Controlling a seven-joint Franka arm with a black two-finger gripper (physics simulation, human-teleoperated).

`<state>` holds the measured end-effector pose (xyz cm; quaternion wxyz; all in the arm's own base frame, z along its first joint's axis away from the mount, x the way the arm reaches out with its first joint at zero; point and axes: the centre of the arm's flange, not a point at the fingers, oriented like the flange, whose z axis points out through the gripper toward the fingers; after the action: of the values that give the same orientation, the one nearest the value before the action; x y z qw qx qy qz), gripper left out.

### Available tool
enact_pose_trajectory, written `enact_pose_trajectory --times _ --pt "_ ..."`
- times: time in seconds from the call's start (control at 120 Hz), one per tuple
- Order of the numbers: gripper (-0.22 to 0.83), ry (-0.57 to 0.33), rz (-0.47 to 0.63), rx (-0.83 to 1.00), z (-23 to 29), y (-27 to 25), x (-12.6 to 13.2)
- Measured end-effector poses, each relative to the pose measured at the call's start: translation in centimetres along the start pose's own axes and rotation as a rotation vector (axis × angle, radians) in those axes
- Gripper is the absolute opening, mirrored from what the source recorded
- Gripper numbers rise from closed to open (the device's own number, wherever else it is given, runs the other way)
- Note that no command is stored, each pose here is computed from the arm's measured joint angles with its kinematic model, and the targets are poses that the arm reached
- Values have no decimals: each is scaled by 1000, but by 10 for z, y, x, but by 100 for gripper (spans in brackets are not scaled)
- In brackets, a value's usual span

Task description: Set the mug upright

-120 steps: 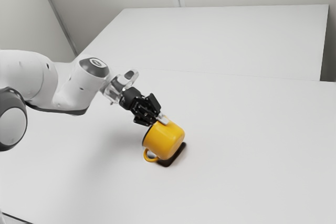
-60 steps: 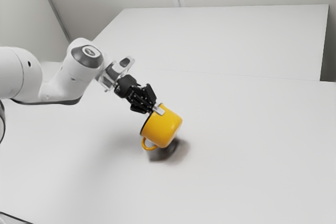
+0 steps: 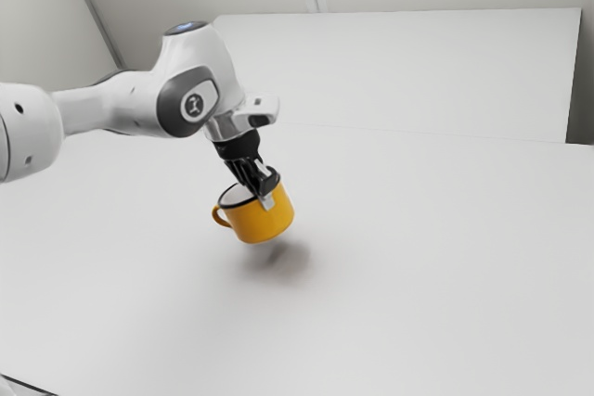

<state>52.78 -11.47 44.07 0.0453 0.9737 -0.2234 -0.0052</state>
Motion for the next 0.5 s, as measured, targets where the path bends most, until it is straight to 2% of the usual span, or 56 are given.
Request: enact_pose_trajectory --times 0.225,0.5 --pt "-17 -17 36 200 17 -21 0" --pt "-17 -24 2 265 41 -41 3"
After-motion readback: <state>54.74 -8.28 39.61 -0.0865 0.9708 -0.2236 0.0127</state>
